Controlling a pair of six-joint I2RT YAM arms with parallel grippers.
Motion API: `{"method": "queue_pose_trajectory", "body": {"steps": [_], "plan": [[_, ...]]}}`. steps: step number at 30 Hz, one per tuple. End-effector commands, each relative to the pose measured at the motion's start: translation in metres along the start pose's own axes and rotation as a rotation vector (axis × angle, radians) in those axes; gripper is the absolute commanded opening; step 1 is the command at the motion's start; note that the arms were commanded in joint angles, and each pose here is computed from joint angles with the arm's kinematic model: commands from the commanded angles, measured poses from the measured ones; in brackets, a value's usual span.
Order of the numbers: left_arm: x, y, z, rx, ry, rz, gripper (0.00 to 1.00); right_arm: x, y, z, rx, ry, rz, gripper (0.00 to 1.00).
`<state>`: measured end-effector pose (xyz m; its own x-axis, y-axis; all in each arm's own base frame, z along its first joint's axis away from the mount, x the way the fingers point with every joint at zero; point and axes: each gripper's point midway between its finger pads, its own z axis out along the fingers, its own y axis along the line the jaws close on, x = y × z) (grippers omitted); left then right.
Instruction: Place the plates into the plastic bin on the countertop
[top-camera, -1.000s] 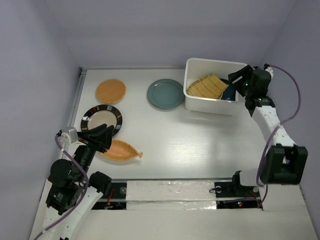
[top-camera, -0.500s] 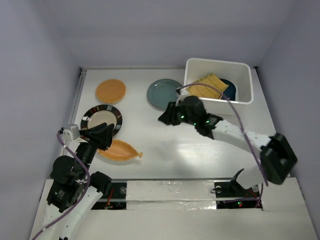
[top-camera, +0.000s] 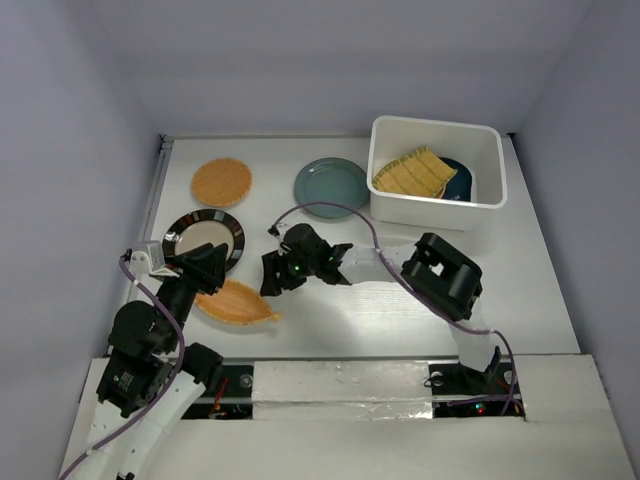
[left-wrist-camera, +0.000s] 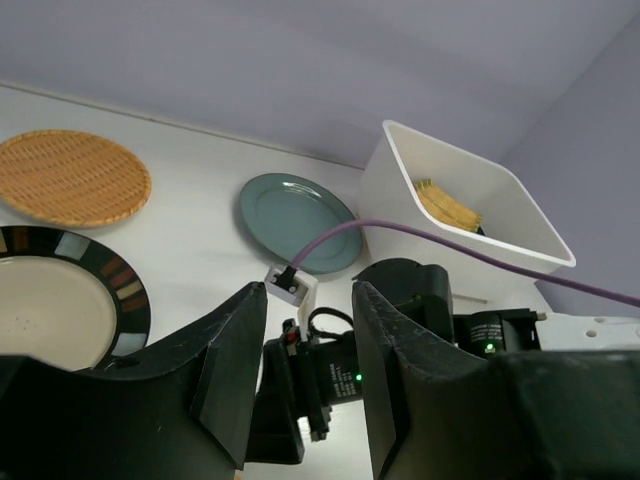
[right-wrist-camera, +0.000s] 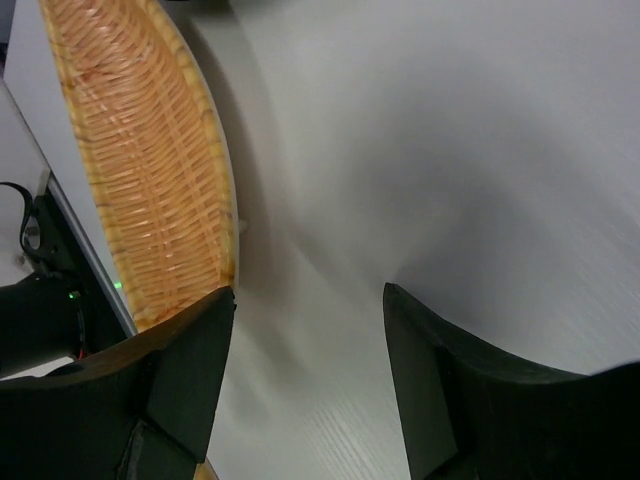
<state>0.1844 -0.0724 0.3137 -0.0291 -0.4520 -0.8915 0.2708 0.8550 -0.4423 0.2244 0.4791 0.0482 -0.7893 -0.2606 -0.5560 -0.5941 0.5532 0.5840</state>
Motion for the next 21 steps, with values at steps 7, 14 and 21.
{"method": "queue_pose_trajectory", "body": {"steps": [7,14,21], "plan": [[-0.016,-0.004,0.002,0.001,-0.039,-0.006,0.36,0.010,0.039,0.023,-0.122,0.003,-0.023,0.59],[-0.017,-0.007,0.001,0.017,-0.047,-0.007,0.36,-0.026,0.050,-0.015,-0.055,-0.128,-0.014,0.60],[-0.018,-0.007,0.000,0.024,-0.052,-0.006,0.36,-0.018,0.073,0.001,-0.115,-0.110,0.029,0.65]]}}
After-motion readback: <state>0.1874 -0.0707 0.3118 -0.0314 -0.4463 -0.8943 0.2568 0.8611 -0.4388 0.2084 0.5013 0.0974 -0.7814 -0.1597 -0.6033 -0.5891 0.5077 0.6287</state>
